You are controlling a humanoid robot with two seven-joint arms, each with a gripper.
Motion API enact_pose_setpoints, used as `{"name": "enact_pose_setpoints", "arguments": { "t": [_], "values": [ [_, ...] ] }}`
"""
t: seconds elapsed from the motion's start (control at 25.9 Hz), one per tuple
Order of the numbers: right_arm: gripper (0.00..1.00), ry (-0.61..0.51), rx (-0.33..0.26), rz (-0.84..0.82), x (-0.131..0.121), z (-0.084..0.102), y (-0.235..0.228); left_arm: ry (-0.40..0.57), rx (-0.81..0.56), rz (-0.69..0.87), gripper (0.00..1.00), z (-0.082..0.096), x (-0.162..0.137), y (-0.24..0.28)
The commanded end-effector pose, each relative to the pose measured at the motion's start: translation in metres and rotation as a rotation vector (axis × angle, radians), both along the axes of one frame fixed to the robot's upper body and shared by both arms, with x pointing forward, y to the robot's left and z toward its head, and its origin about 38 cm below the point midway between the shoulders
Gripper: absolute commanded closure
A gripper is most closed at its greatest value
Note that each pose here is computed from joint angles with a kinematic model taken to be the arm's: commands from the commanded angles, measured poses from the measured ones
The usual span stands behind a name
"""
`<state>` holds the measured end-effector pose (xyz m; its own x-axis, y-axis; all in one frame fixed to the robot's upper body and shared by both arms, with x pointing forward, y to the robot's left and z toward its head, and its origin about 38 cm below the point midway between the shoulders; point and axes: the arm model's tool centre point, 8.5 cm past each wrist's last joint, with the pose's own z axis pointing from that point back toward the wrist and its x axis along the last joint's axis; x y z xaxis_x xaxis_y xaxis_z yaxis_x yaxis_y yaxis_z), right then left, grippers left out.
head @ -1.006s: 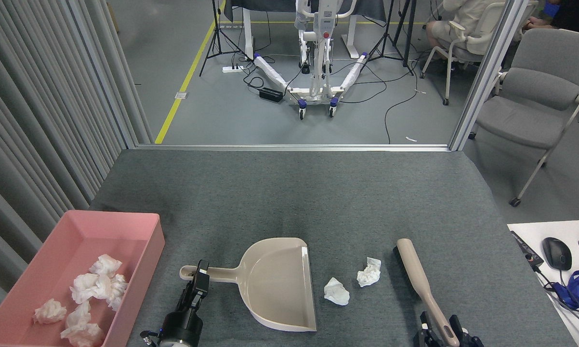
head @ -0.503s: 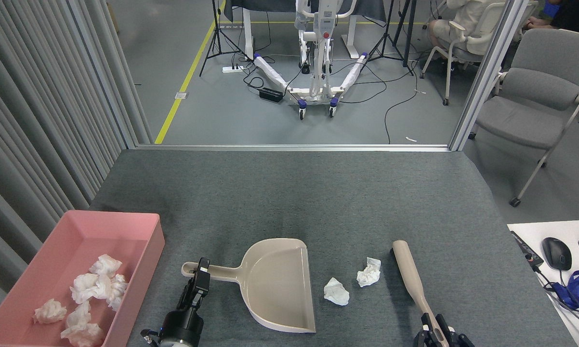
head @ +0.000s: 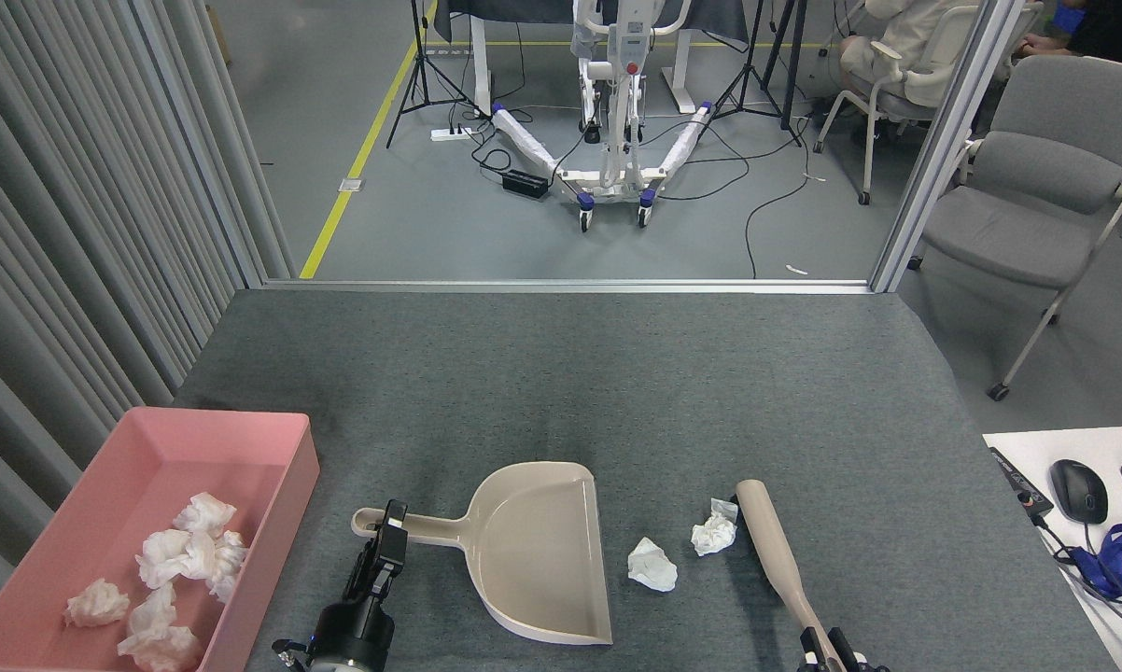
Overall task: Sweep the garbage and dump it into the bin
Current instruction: 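Sweep the two tissues into the dustpan with the brush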
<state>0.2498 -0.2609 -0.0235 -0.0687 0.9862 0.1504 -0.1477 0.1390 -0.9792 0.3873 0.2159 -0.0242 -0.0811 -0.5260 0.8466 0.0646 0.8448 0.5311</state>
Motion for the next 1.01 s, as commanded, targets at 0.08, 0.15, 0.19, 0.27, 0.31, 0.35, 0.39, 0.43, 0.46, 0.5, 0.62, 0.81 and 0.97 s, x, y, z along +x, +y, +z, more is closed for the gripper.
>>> {"name": "enact_pose_setpoints", "arguments": {
  "t": [0.08, 0.15, 0.19, 0.27, 0.31, 0.35, 0.39, 0.43, 0.46, 0.5, 0.62, 0.81, 0.97],
  "values": [
    [1.00, 0.026, 0.022, 0.066, -0.005, -0.006, 0.034, -0.007, -0.003, -0.005, 0.79, 0.000, -0.001, -0.001],
    [1.00, 0.027, 0.039, 0.091, -0.005, -0.006, 0.053, -0.008, -0.002, -0.005, 0.79, 0.001, -0.001, 0.000],
    [1.00, 0.026, 0.045, 0.107, -0.005, -0.007, 0.063, -0.007, -0.002, -0.007, 0.79, 0.000, -0.001, 0.000],
    [1.00, 0.026, 0.068, 0.131, -0.005, -0.006, 0.082, -0.007, -0.002, -0.005, 0.79, 0.000, -0.002, 0.000],
    [1.00, 0.020, 0.073, 0.144, -0.004, -0.004, 0.092, -0.007, -0.002, -0.005, 0.79, 0.000, -0.002, 0.000],
    [1.00, 0.009, 0.078, 0.158, 0.001, -0.001, 0.103, -0.008, -0.002, -0.006, 0.79, 0.000, -0.002, 0.000],
    [1.00, 0.004, 0.084, 0.169, 0.003, 0.001, 0.113, -0.007, -0.002, -0.005, 0.79, 0.000, -0.002, 0.000],
    [1.00, -0.003, 0.095, 0.182, 0.005, 0.004, 0.125, -0.008, -0.003, -0.006, 0.79, 0.000, -0.002, 0.000],
    [1.00, -0.012, 0.108, 0.195, 0.009, 0.009, 0.136, -0.011, -0.002, -0.007, 0.79, 0.001, -0.002, 0.001],
    [1.00, -0.009, 0.117, 0.207, 0.012, 0.011, 0.146, -0.012, -0.002, -0.008, 0.79, 0.001, -0.002, 0.000],
    [1.00, -0.012, 0.155, 0.250, 0.015, 0.020, 0.181, -0.018, -0.005, -0.012, 0.81, 0.001, -0.002, 0.000],
    [1.00, -0.010, 0.206, 0.298, 0.008, 0.033, 0.223, -0.030, -0.009, -0.019, 0.83, 0.004, -0.002, -0.001],
    [1.00, -0.043, 0.225, 0.313, 0.005, 0.045, 0.226, -0.036, -0.008, -0.021, 0.84, 0.005, -0.002, -0.001]
  ]
}}
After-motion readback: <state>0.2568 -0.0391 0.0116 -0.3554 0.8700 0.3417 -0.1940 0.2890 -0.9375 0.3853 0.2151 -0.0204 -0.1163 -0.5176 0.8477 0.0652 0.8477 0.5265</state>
